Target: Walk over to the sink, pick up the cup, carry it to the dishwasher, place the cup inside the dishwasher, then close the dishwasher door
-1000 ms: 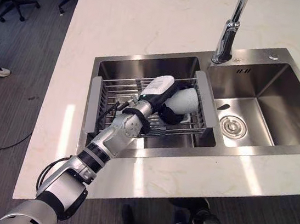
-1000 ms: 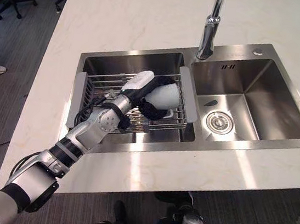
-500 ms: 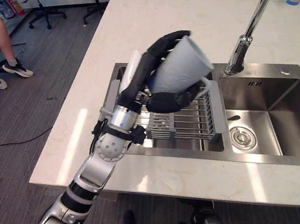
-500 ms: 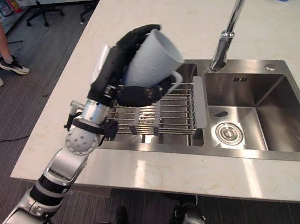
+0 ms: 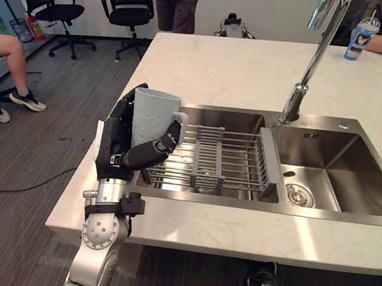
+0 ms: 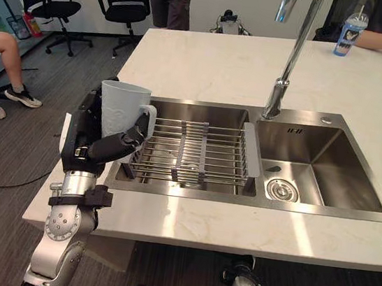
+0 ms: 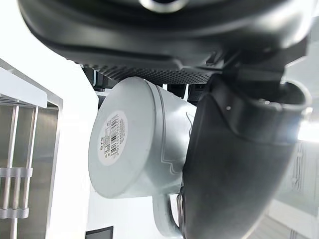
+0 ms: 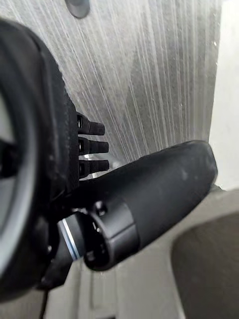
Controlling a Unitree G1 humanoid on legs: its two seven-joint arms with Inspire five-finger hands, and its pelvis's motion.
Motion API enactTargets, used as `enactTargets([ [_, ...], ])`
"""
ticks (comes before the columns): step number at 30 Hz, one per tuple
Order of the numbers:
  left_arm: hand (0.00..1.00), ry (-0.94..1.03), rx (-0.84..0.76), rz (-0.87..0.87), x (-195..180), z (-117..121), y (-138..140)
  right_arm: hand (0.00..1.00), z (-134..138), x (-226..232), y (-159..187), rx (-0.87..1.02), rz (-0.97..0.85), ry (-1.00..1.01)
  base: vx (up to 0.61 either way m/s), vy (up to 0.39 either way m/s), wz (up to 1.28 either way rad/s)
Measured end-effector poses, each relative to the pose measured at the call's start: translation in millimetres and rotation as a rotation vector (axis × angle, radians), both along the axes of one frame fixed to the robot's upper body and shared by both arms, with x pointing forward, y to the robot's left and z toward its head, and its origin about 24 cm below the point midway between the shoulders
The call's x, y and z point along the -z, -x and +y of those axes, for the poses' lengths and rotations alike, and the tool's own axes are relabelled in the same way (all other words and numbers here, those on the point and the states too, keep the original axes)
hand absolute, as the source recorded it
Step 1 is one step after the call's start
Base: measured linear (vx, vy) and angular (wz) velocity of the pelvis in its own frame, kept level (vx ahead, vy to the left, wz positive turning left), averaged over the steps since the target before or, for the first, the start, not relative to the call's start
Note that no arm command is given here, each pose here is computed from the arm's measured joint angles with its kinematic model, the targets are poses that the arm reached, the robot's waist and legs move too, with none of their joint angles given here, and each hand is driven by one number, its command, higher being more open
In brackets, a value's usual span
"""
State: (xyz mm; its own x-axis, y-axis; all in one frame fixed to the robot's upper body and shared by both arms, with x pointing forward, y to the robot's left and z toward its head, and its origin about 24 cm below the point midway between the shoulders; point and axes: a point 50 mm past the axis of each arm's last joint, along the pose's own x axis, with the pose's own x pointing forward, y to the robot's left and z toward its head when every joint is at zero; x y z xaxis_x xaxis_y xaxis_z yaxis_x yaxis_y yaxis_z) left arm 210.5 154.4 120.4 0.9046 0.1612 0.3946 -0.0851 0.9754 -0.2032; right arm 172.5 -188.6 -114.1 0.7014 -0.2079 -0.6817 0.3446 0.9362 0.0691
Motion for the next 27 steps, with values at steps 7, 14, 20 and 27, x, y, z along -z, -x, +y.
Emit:
enactTargets([
  [7,0.30,0.037,0.066,-0.069,-11,-17,2,0.90,12,-20,-24,0.001,-0.111,0.004,-0.08,0.016,0.09],
  [14,0.30,0.060,0.088,-0.037,-5,-24,5,0.90,19,-39,-41,-0.014,-0.199,0.033,-0.17,-0.115,0.30],
  [20,0.30,0.078,0.174,-0.012,-2,-42,9,0.90,9,-44,-43,0.053,-0.223,0.057,-0.32,-0.120,0.78],
  [27,0.30,0.107,0.259,-0.051,-7,-56,0,0.90,-7,-64,-44,0.101,-0.328,0.094,-0.21,0.119,0.47],
])
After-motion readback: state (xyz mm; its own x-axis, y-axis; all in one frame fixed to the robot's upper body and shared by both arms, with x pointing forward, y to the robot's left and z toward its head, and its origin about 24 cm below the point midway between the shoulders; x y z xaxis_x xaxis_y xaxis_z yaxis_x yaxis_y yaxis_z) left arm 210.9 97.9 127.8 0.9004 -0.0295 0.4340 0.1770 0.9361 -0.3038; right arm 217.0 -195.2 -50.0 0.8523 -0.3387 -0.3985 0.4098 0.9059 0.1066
